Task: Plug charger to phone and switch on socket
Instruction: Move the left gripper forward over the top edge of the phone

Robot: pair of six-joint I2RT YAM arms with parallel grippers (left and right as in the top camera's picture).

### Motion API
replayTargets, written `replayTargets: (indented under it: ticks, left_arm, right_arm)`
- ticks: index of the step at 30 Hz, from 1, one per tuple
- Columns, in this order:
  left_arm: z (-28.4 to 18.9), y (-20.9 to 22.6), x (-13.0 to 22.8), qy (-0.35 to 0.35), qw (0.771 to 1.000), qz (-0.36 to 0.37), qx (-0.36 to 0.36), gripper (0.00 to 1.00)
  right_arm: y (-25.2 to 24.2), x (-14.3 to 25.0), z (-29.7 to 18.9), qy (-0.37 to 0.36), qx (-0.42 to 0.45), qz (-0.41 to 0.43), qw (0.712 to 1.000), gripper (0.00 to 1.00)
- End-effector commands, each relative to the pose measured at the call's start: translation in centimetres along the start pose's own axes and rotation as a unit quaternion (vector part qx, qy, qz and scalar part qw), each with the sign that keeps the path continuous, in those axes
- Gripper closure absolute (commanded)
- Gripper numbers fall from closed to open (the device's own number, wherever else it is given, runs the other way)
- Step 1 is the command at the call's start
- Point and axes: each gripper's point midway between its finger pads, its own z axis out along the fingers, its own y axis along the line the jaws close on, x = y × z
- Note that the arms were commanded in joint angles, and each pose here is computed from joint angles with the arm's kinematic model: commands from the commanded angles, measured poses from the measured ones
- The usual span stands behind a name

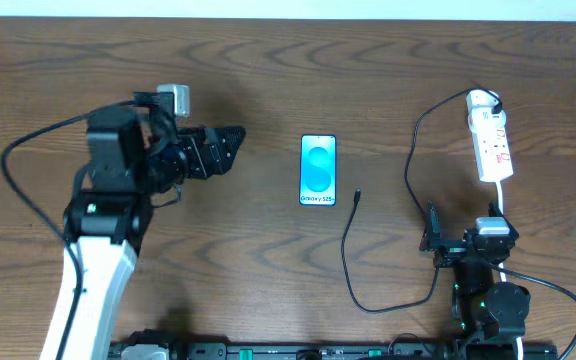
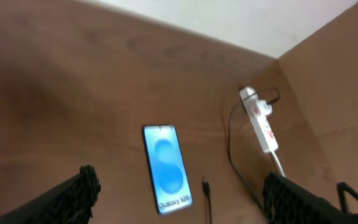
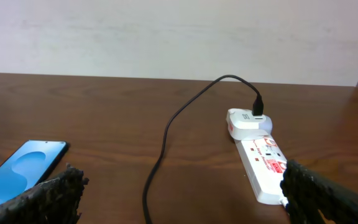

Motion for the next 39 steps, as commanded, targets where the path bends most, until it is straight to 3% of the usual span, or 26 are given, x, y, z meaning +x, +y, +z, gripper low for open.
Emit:
replayTargets:
  ticks: [1, 7, 13, 25, 34, 39]
  left_arm:
    - [0.3, 0.4, -0.8, 0.015, 0.998, -0.035, -0.050, 0.14]
    - [0.3, 0.9, -1.4, 0.080, 0.980, -0.021, -0.179, 0.14]
    - [2.4, -0.8, -1.8, 0.151, 0.961, 0.005, -0.231, 0.14]
    - [7.6, -0.2, -0.3, 0.281, 0.898, 0.056, -0.334, 0.14]
    - [13.8, 1.7, 0.2, 0.244, 0.907, -0.002, -0.343, 0.14]
    - [15.2, 2.3, 2.1, 0.261, 0.898, -0.018, -0.355, 0.14]
  right_arm:
    - [0.2, 0.1, 0.0, 0.000, -0.003, 0.006, 1.000, 0.01]
    - [0.2, 0.1, 0.0, 0.000, -0.003, 0.006, 1.000, 0.01]
    - [0.2, 0.1, 0.0, 0.000, -0.003, 0.006, 1.000, 0.01]
    - [0.2, 0.1, 0.0, 0.000, -0.003, 0.006, 1.000, 0.01]
    - [0.2, 0.1, 0.0, 0.000, -0.003, 0.006, 1.000, 0.01]
    - [0.2, 0.1, 0.0, 0.000, -0.003, 0.006, 1.000, 0.01]
